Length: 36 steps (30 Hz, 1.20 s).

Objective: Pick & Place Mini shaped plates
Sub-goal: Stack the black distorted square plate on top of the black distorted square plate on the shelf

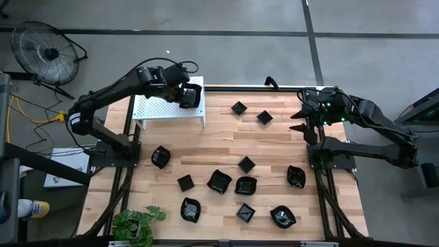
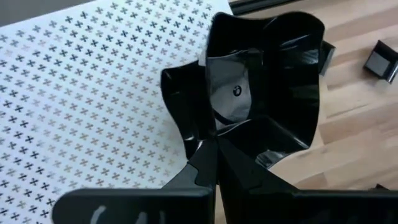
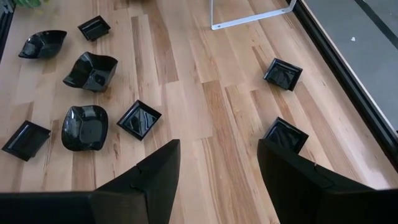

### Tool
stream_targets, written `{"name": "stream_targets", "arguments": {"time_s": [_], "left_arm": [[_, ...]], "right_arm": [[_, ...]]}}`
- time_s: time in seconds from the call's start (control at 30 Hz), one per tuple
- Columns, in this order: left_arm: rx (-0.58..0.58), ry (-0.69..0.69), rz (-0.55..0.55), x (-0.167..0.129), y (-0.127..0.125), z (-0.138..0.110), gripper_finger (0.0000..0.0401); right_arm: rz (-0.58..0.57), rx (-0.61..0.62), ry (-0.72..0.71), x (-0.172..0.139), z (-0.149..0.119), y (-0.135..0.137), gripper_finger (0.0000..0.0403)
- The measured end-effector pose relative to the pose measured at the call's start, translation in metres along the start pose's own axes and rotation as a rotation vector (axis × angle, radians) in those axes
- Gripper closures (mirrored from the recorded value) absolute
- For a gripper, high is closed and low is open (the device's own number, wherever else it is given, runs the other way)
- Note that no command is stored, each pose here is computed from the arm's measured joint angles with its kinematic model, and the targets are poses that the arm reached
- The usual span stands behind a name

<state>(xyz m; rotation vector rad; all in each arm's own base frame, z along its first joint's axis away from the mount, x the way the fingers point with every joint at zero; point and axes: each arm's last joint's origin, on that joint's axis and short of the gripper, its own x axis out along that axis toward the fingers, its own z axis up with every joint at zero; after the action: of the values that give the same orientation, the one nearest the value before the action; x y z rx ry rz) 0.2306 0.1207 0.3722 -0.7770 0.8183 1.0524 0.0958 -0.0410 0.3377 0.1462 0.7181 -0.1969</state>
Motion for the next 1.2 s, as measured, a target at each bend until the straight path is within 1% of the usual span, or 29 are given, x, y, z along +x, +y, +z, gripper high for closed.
{"name": "stream_targets", "arguments": {"time_s": [0.1, 0.2, 0.27, 0.33, 0.43, 0.53, 0.57, 0.7, 0.83, 0.93, 1.2], "left_arm": [[-0.005, 0.015, 0.002, 0.006, 0.001, -0.002, 0.0401], [-0.024, 0.017, -0.037, 0.007, 0.008, -0.002, 0.0401], [-0.032, -0.018, -0.087, 0.006, 0.011, -0.003, 0.0401], [-0.046, -0.057, -0.114, 0.004, 0.016, -0.005, 0.0401], [-0.087, -0.084, -0.154, 0.0, 0.026, -0.011, 0.0401], [-0.123, -0.067, -0.181, 0.009, 0.03, -0.02, 0.0401], [-0.148, -0.067, -0.188, 0.012, 0.031, -0.022, 0.0401], [-0.211, -0.092, -0.28, 0.022, 0.028, -0.024, 0.0401], [-0.27, -0.111, -0.295, 0.026, 0.026, -0.024, 0.0401], [-0.304, -0.091, -0.276, 0.027, 0.028, -0.026, 0.0401], [-0.307, -0.026, -0.214, 0.028, 0.033, -0.033, 0.0401]], "right_arm": [[0.0, 0.002, 0.0, 0.0, 0.0, 0.0, 0.0194], [0.0, 0.004, 0.0, 0.0, 0.0, 0.0, 0.0194], [0.0, 0.004, 0.0, 0.0, 0.0, 0.0, 0.0194], [0.0, 0.006, 0.001, 0.0, 0.0, 0.0, 0.0194], [0.0, 0.017, 0.002, 0.0, 0.0, 0.0, 0.0194], [0.0, 0.02, 0.002, 0.0, 0.0, 0.0, 0.0194], [0.0, 0.02, 0.002, 0.0, 0.0, 0.0, 0.0194], [-0.003, 0.019, 0.001, 0.0, 0.0, 0.0, 0.0194], [-0.004, 0.023, 0.001, 0.0, 0.0, 0.0, 0.0194], [-0.004, 0.028, 0.001, 0.0, 0.0, 0.0, 0.0194], [-0.004, 0.031, 0.001, 0.0, 0.0, 0.0, 0.0194]]}}
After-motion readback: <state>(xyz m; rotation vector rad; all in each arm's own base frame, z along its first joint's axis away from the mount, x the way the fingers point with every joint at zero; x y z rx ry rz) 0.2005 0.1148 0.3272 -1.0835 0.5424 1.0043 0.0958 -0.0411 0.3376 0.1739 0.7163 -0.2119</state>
